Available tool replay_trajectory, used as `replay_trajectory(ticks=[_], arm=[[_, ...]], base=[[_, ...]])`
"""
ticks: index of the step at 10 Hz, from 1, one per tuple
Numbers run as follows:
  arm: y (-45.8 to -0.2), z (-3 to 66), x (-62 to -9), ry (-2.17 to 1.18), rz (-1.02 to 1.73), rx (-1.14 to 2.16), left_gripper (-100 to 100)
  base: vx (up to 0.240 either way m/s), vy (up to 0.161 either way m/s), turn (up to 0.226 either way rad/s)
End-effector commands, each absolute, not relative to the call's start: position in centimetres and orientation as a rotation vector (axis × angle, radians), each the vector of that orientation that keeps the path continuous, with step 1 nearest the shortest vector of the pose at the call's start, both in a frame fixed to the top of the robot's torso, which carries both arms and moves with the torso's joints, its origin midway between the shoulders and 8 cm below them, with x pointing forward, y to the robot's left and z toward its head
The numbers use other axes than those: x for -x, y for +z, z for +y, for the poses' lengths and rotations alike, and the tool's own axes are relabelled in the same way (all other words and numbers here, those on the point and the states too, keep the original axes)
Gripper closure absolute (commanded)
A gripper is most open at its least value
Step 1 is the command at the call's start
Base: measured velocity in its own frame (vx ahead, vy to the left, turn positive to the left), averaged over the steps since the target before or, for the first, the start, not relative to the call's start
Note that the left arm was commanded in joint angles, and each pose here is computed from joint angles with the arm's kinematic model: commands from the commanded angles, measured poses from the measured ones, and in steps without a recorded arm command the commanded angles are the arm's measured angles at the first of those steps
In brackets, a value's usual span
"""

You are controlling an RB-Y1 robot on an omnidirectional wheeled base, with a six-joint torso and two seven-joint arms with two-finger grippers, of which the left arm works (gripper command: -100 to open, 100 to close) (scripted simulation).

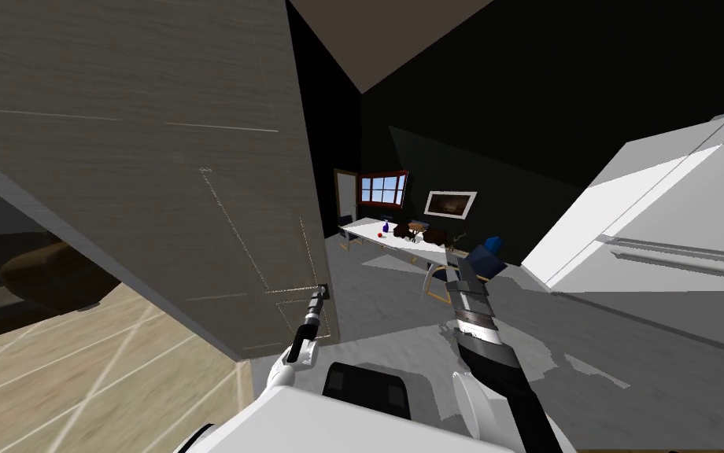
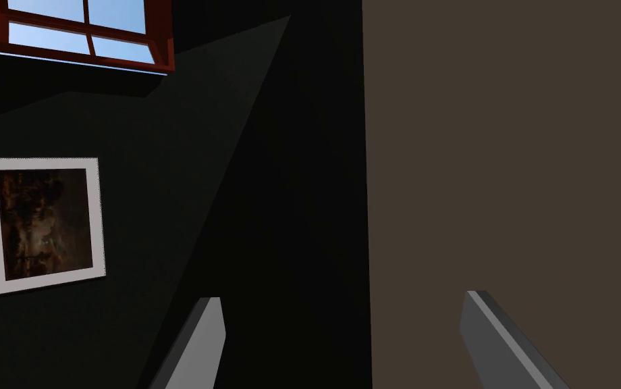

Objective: Push the door open

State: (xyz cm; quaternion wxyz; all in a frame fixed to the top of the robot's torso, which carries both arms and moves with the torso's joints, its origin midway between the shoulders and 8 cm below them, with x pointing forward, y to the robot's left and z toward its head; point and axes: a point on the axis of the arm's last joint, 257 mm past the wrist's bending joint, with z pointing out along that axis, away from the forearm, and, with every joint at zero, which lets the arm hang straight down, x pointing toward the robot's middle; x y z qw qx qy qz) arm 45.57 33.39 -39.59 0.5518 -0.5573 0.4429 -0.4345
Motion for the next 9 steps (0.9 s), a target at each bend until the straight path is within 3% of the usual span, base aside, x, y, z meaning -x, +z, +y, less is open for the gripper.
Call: replay_trajectory(ticks=[1, 3, 9], arm=[[-39.1, 34.2, -45.8, -1.022, 1.023, 1.317, 100], [-39.2, 35.2, -45.4, -1.001, 1.011, 1.324, 100], [-39.1, 38.6, -44.4, -0.941, 0.947, 1.354, 100]], base=[[0.170, -0.080, 0.056], [0.108, -0.015, 0.039], [0.206, -0.033, 0.049]])
